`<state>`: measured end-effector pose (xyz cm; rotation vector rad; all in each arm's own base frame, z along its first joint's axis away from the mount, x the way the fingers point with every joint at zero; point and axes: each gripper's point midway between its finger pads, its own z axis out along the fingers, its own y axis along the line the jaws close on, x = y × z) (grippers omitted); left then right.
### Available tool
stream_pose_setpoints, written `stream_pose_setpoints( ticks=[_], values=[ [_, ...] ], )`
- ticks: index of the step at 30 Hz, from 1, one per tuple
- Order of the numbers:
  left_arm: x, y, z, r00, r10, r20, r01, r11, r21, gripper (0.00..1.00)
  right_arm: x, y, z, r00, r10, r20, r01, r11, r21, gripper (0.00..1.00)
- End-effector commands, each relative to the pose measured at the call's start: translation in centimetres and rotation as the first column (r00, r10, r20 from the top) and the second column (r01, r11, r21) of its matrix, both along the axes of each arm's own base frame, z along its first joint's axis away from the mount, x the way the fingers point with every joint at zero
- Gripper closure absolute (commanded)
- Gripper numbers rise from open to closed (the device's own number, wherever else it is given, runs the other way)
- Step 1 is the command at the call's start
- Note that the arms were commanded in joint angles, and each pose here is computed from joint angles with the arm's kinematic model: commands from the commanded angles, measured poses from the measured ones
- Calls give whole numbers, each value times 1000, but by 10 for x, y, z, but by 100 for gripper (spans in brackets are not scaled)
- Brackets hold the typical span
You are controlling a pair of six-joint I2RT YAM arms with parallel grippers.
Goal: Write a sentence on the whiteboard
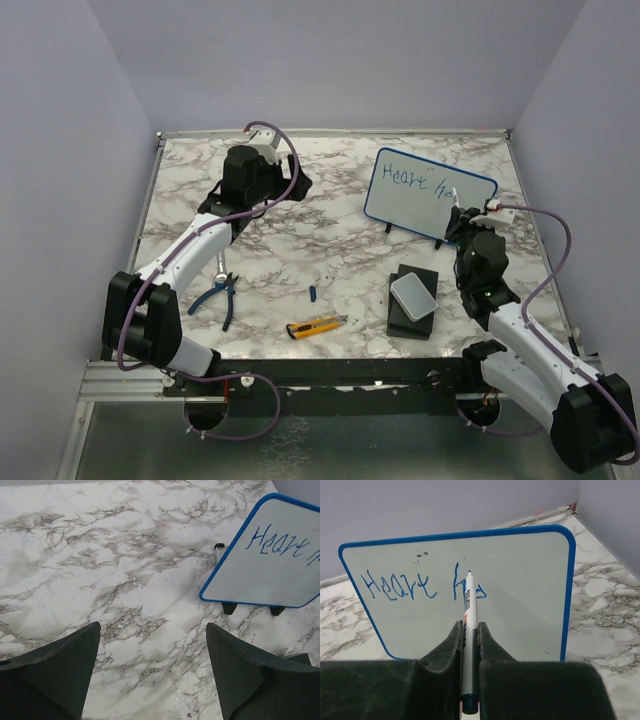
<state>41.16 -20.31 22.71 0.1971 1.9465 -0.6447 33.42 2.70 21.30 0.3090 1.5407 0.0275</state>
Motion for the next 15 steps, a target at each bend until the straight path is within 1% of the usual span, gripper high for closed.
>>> stream_pose_setpoints(
  ticks=[1, 9, 15],
  values=[
    [-2, 5, 13, 999, 3, 36, -2, 1000, -8, 13, -2, 0, 1, 1000, 4, -6, -4, 1000, 2, 100],
    [-2, 7, 16, 999, 9, 42, -9, 1000, -13, 13, -6, -7, 16, 1000, -18, 20, 18, 1000, -7, 99],
    [-1, 7, 13, 999, 9, 33, -8, 1000, -14, 12, -5, -17, 20, 999, 6, 46, -7, 1000, 19, 99]
  ],
)
